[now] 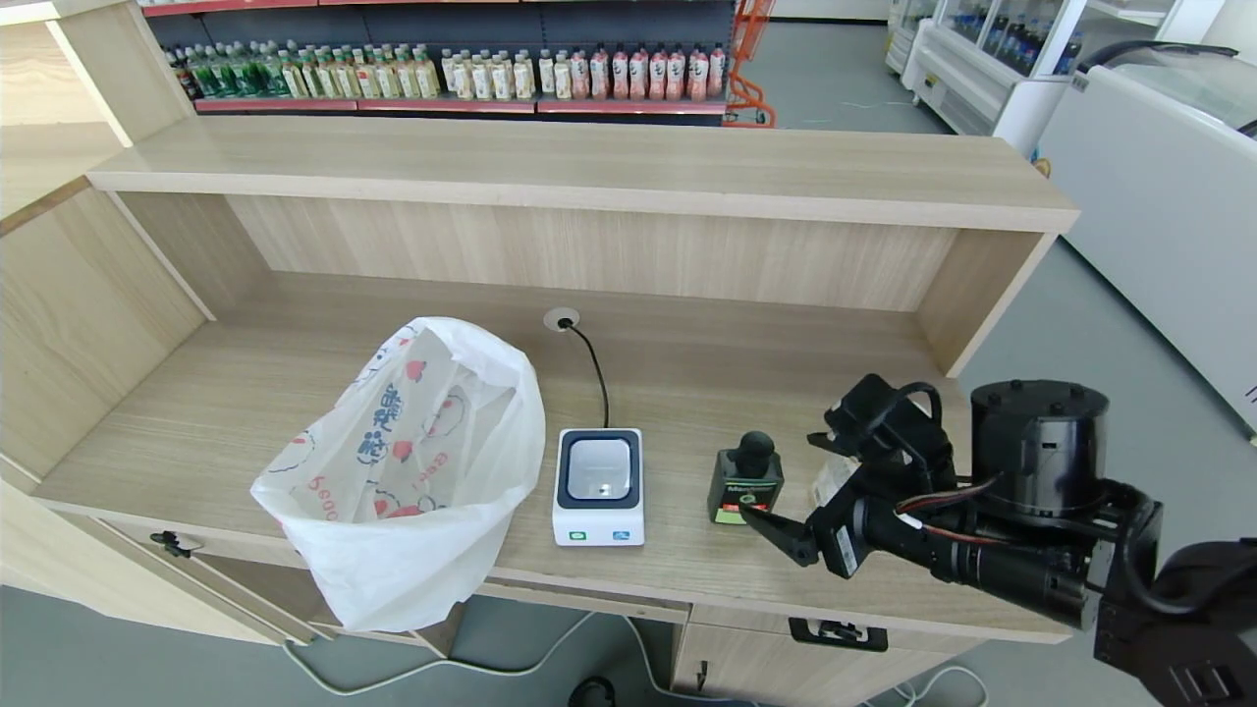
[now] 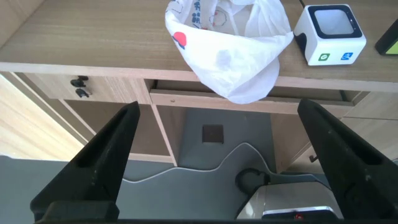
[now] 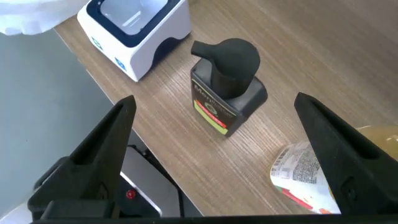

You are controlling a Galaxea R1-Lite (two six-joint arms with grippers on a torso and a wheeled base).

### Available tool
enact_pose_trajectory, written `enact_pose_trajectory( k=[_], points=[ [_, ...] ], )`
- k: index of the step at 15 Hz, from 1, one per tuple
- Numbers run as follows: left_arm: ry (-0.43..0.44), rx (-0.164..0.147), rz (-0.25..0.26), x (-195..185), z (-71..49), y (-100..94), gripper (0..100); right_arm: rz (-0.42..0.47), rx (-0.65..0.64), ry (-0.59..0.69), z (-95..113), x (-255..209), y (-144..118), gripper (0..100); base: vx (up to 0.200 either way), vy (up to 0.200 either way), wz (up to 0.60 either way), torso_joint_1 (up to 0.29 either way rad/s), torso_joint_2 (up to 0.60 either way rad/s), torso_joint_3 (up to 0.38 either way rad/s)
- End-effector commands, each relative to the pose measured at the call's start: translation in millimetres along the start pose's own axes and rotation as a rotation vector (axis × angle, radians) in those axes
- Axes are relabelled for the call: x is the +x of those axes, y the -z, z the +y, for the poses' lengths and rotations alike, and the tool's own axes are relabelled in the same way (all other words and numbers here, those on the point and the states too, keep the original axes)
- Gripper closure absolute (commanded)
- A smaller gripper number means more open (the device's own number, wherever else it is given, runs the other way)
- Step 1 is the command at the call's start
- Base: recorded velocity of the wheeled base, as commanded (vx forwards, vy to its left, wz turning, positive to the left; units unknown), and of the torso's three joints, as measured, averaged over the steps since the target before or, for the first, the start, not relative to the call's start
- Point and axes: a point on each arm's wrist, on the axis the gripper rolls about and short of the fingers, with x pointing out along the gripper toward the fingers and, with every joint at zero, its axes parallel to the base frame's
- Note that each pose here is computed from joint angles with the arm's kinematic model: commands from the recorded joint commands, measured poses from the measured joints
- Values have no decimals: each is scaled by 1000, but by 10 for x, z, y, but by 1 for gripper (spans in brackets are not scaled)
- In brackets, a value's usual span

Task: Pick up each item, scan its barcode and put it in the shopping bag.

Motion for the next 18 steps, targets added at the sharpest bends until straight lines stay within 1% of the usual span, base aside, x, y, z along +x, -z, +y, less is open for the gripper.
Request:
enact_pose_trajectory(
  k=[1, 3, 7, 11, 14, 18],
  points=[
    [0, -1, 0, 0, 0, 0, 0, 34, -19, -19, 33, 90, 136, 0, 0, 0, 0, 0, 0, 0],
    [0, -1, 0, 0, 0, 0, 0, 11, -34, -25, 41, 167, 187, 0, 0, 0, 0, 0, 0, 0],
    [0, 0, 0, 0, 0, 0, 0, -61, -54, 1, 49, 312, 266, 0, 0, 0, 0, 0, 0, 0],
    [0, -1, 0, 0, 0, 0, 0, -84, -55, 10, 44, 373, 315, 0, 0, 0, 0, 0, 0, 0],
    [0, -1, 0, 0, 0, 0, 0, -93, -56, -18, 50, 398, 335, 0, 0, 0, 0, 0, 0, 0],
    [0, -1, 0, 0, 0, 0, 0, -126, -58, -15, 25, 435, 349, 0, 0, 0, 0, 0, 0, 0]
  ],
)
